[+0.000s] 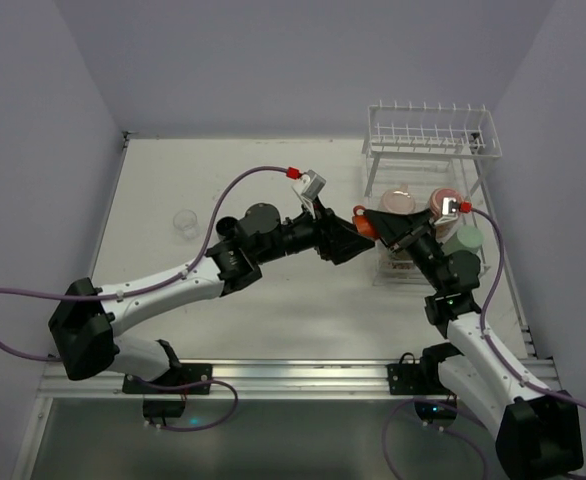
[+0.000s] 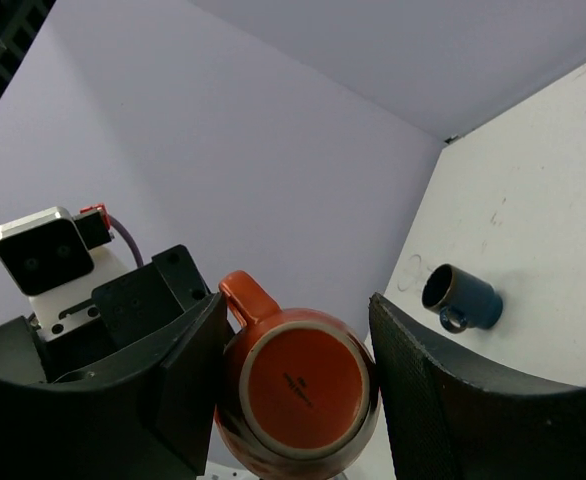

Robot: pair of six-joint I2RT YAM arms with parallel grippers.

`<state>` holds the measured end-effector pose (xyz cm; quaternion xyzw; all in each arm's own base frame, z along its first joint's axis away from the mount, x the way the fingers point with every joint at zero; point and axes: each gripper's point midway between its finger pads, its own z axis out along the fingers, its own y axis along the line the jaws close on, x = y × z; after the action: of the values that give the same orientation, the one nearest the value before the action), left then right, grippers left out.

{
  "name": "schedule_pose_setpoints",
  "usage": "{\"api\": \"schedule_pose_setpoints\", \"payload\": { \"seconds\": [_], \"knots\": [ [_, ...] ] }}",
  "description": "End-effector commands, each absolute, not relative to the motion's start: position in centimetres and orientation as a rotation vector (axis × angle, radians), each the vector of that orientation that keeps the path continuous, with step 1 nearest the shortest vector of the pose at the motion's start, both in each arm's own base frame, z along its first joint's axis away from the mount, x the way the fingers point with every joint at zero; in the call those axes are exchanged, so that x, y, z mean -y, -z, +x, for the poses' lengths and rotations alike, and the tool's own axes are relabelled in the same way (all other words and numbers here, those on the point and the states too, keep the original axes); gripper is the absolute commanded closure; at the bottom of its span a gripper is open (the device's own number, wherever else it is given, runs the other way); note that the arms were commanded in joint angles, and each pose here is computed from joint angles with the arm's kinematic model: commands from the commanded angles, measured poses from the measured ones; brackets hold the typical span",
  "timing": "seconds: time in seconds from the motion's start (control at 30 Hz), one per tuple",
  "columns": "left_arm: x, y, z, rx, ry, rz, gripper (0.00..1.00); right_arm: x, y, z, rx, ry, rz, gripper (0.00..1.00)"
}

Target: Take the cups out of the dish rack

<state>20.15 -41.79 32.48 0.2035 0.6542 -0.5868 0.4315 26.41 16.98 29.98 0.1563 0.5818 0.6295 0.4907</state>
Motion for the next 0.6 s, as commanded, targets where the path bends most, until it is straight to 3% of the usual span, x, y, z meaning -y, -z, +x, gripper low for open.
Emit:
{"api": "schedule_pose_setpoints", "payload": {
  "seconds": [0.0,0.43,0.53,0.57],
  "knots": [
    [42.4,-35.7,21.0,-1.514,1.426,0.503,0.33,-17.1,-32.2,25.4,-1.323,-1.577,0.325,0.85],
    [42.9,-34.8,22.6,-1.491,1.324,0.499,0.37,-18.4,-32.2,25.3,-1.326,-1.601,0.337,0.85],
    [43.2,-34.6,22.8,-1.487,1.32,0.497,0.75,-19.1,-31.9,24.9,-1.325,-1.625,0.331,0.84],
    [42.9,-34.3,23.0,-1.493,1.302,0.487,1.0,-19.1,-31.8,24.8,-1.323,-1.626,0.336,0.84]
  ]
}}
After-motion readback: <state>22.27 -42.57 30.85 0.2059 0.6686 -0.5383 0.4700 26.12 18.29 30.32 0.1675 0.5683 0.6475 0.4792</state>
